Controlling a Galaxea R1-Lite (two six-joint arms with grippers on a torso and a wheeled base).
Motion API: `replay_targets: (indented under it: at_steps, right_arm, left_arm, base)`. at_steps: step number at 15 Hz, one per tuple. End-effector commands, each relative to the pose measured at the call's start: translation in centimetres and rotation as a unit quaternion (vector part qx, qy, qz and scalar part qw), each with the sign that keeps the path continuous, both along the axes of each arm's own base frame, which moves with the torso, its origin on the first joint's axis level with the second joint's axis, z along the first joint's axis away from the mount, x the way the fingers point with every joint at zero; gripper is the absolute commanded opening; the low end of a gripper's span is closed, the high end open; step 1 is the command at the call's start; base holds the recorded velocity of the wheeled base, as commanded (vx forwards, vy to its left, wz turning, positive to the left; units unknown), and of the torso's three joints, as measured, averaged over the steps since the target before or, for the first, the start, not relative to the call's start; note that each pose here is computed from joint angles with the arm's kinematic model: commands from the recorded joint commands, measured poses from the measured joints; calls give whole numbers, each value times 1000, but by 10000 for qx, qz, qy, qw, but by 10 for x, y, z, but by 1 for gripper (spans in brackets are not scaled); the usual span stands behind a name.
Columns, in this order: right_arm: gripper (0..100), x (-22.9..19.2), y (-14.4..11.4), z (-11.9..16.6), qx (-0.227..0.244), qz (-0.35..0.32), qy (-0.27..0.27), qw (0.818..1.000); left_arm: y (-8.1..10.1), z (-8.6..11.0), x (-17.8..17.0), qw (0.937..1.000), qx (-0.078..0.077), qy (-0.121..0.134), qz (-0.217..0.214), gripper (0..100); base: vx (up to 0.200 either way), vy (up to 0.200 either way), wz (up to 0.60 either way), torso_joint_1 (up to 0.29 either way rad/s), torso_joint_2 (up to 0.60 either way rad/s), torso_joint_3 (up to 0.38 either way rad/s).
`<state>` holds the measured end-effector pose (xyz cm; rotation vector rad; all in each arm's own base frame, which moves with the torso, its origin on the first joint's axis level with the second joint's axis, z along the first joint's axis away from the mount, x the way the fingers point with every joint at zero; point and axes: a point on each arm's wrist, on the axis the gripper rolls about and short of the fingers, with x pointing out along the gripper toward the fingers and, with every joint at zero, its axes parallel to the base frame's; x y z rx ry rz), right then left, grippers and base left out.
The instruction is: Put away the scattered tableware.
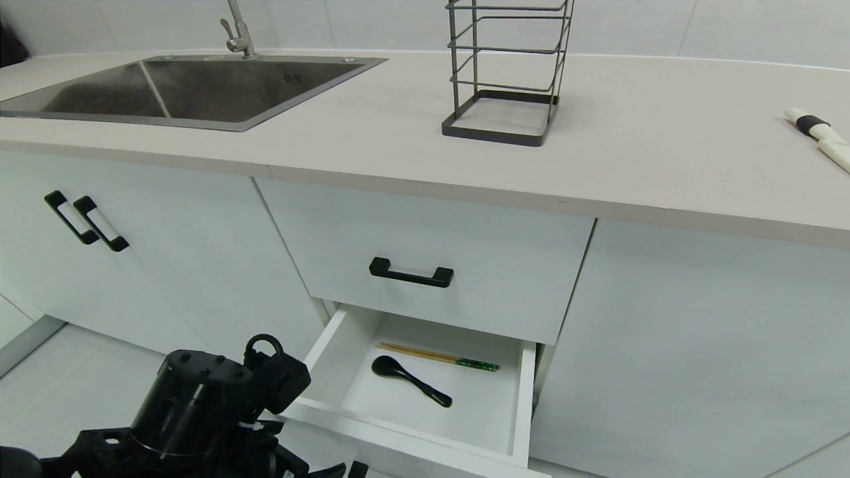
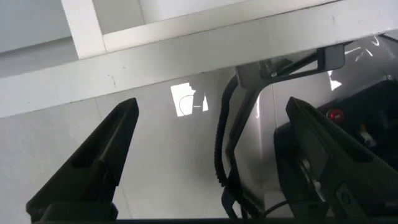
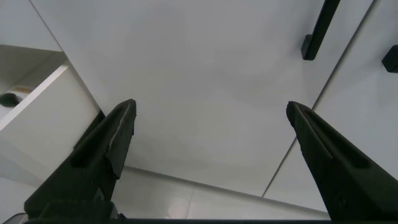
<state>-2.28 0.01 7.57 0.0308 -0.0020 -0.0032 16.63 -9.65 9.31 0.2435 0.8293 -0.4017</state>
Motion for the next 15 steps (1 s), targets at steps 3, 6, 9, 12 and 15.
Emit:
replay_targets:
  at_steps: [3, 6, 9, 12, 15]
  right_arm:
    - [100, 0, 0, 0, -1, 1, -6, 10000]
    - [100, 0, 0, 0, 7, 1, -6, 10000]
    - [100, 0, 0, 0, 7, 1, -6, 10000]
    - [100, 0, 0, 0, 7, 1, -6, 10000]
    - [100, 0, 0, 0, -1, 1, -6, 10000]
  left_arm:
    - [-8, -4, 12, 9995, -193, -259, -35, 100]
    - [-11, -6, 18, 9990, -259, -371, -27, 100]
    - [-11, -4, 19, 9986, -303, -435, -22, 100]
    - [-12, -5, 28, 9983, -340, -475, 35, 100]
    - [-18, -10, 47, 9953, -558, -784, 102, 100]
  base:
    - [0, 0, 0, 0, 0, 0]
    - [0, 0, 0, 0, 0, 0]
    - [0, 0, 0, 0, 0, 0]
    - [0, 0, 0, 0, 0, 0]
    - [0, 0, 0, 0, 0, 0]
